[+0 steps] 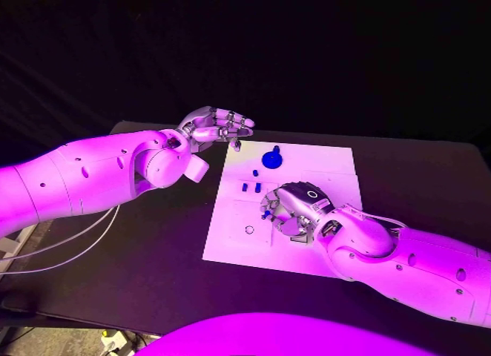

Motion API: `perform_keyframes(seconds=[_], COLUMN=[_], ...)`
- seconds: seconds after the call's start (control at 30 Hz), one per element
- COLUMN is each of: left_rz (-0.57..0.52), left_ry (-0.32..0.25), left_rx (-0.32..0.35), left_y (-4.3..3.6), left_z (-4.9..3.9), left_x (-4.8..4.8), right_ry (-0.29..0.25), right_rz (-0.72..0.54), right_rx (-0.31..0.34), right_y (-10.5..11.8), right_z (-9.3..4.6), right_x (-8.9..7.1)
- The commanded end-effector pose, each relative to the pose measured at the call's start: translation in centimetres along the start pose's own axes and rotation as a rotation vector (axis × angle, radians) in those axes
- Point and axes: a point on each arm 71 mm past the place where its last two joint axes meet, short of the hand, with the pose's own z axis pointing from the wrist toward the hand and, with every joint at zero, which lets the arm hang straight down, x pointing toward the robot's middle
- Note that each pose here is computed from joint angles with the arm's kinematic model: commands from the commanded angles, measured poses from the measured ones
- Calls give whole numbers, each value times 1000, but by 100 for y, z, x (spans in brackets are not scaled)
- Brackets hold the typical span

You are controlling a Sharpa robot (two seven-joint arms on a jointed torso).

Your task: Assemble the parts on the task board

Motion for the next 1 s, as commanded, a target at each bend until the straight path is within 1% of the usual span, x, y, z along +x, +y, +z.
perform_keyframes(seconds=[0.03, 0.33, 0.57, 0.83, 1.0], left_rz=[-2, -2, -2, -2, -1], left_ry=[6, 8, 8, 9, 9], left_rx=[3, 0, -1, -2, -3], left_y=[-13, -11, -13, -14, -14], left_z=[9, 8, 7, 9, 8], left_x=[15, 12, 13, 16, 14], right_ry=[5, 17, 49, 69, 62], right_rz=[-6, -12, -26, -43, -33], right_rx=[0, 2, 6, 0, -6], right_y=[1, 11, 24, 59, 73], right_z=[8, 32, 46, 63, 70], right_x=[12, 29, 58, 79, 78])
